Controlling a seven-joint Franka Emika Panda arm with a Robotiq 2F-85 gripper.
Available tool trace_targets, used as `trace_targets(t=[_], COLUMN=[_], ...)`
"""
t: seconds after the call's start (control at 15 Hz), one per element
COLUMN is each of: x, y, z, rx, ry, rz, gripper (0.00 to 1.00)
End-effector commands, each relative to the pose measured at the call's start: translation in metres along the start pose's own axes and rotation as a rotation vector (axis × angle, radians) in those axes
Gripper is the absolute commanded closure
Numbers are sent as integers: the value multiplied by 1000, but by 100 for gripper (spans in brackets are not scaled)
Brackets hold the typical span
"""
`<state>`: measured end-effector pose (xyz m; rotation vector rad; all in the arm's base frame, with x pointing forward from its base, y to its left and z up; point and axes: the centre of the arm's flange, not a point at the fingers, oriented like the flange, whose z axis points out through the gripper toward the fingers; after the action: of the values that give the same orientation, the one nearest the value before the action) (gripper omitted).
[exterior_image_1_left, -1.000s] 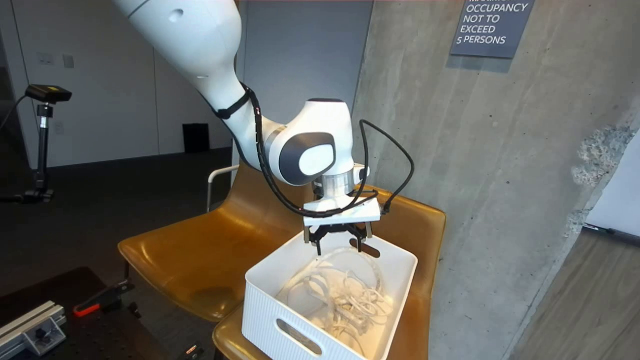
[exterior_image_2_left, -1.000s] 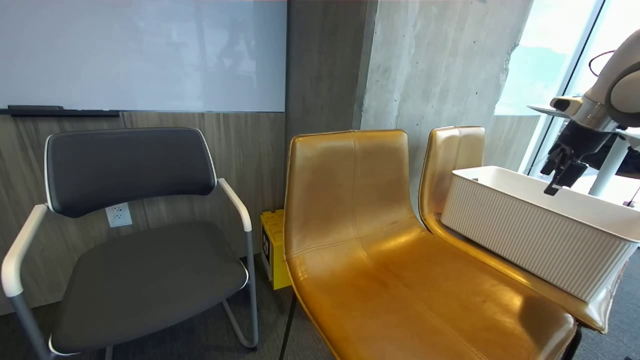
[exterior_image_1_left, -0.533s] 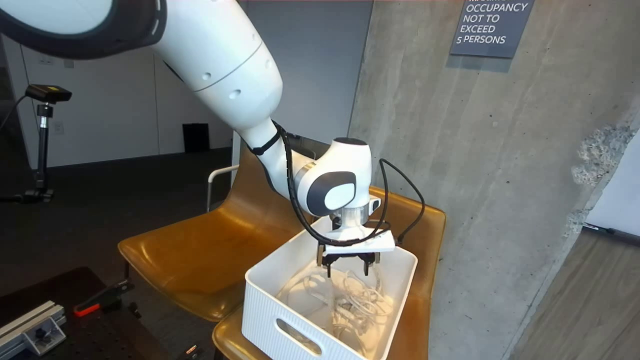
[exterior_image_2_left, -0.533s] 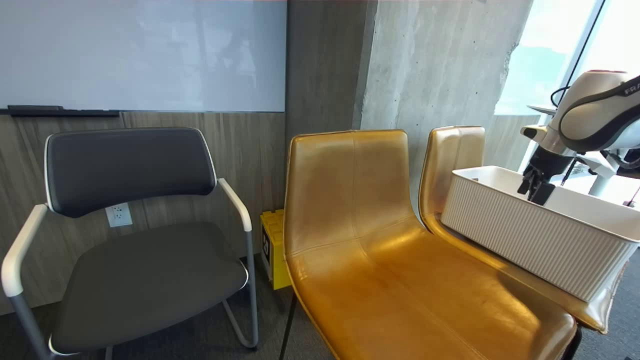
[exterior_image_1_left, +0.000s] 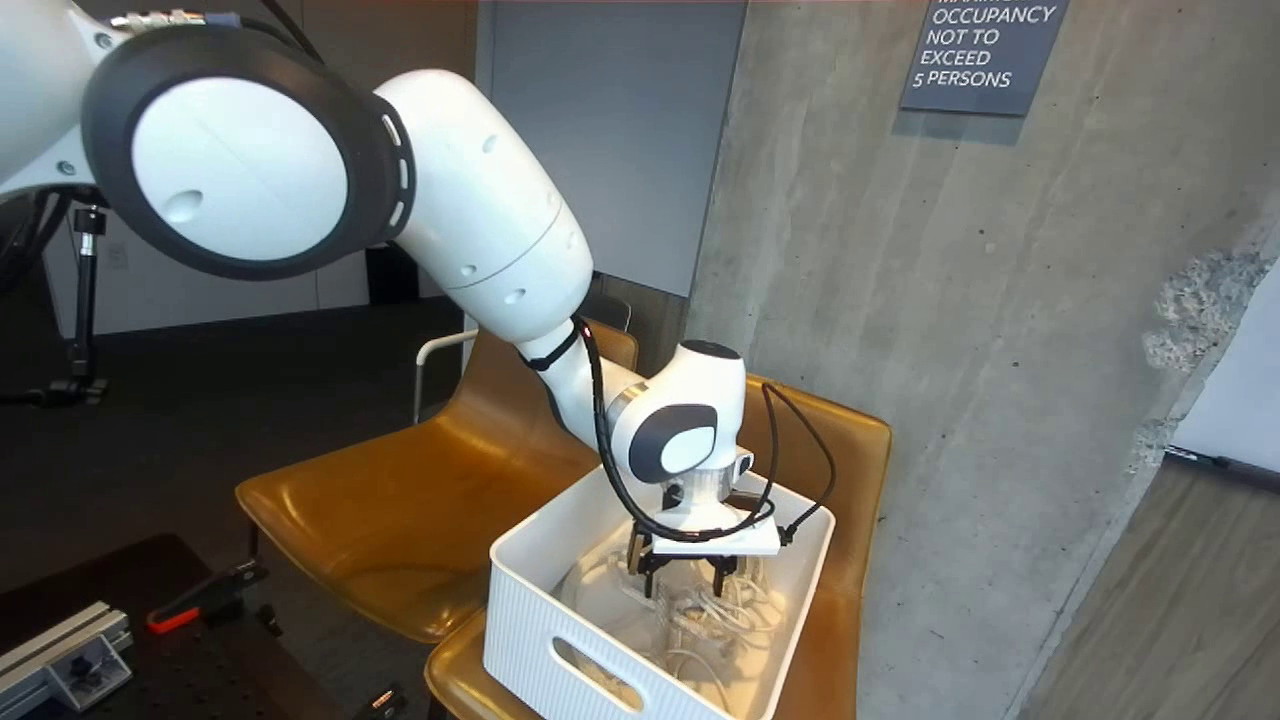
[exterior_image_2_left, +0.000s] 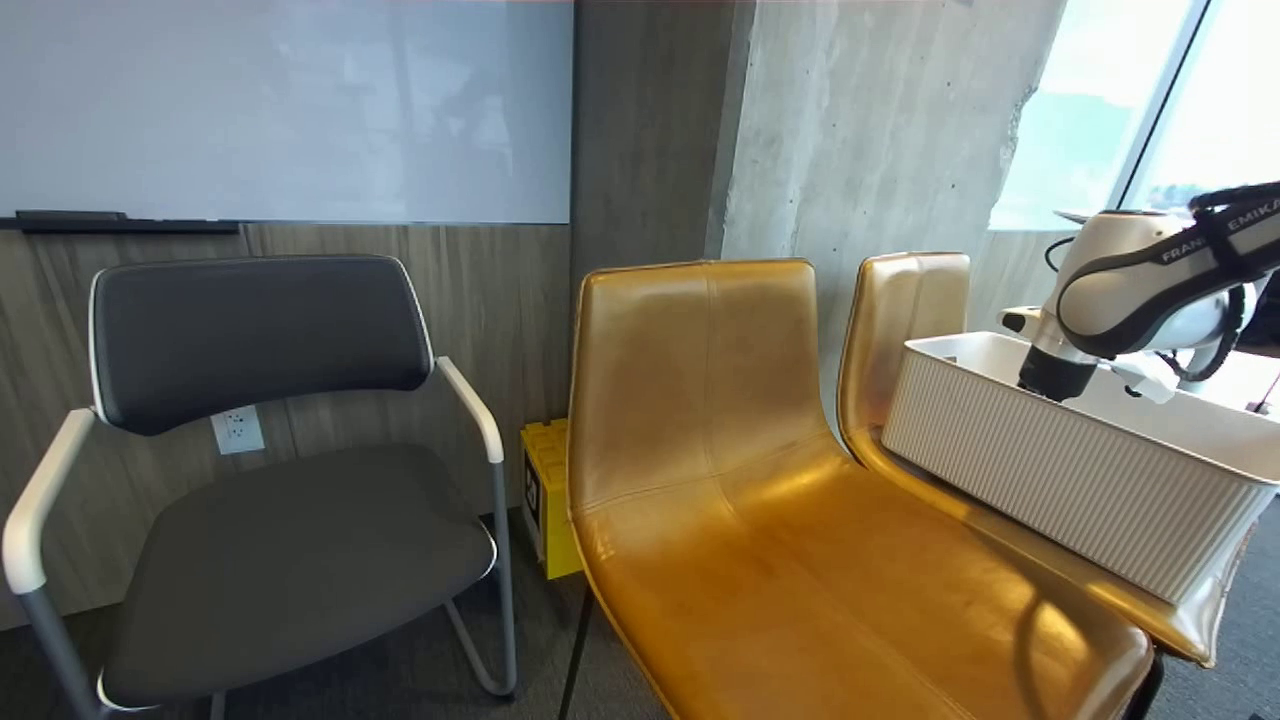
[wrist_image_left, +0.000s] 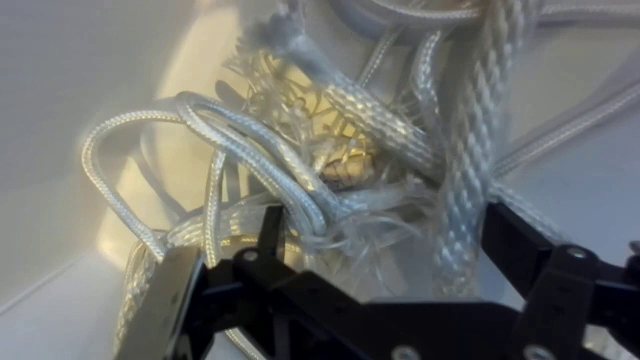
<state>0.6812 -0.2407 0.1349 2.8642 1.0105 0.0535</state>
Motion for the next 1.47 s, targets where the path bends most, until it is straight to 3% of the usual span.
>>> trace_targets(t=[0.0,0.07,0.13,0.27,0.33,0.87,0.93,1.4], x=[14,17,19,23,25,38,41,49], y=[4,-2,-5,-10,-13,-24,-24,-33], z=[28,33,36,34,30,-26,-39,-184], rx=[36,43,40,39,35,-17,-29,-111], ry=[-28,-32,-35,-35,-35,-25,-22,23], rz=[-34,-38,-37,-40,-41,-50,-48,-5], gripper=[0,2,26,29,36,96,100,97])
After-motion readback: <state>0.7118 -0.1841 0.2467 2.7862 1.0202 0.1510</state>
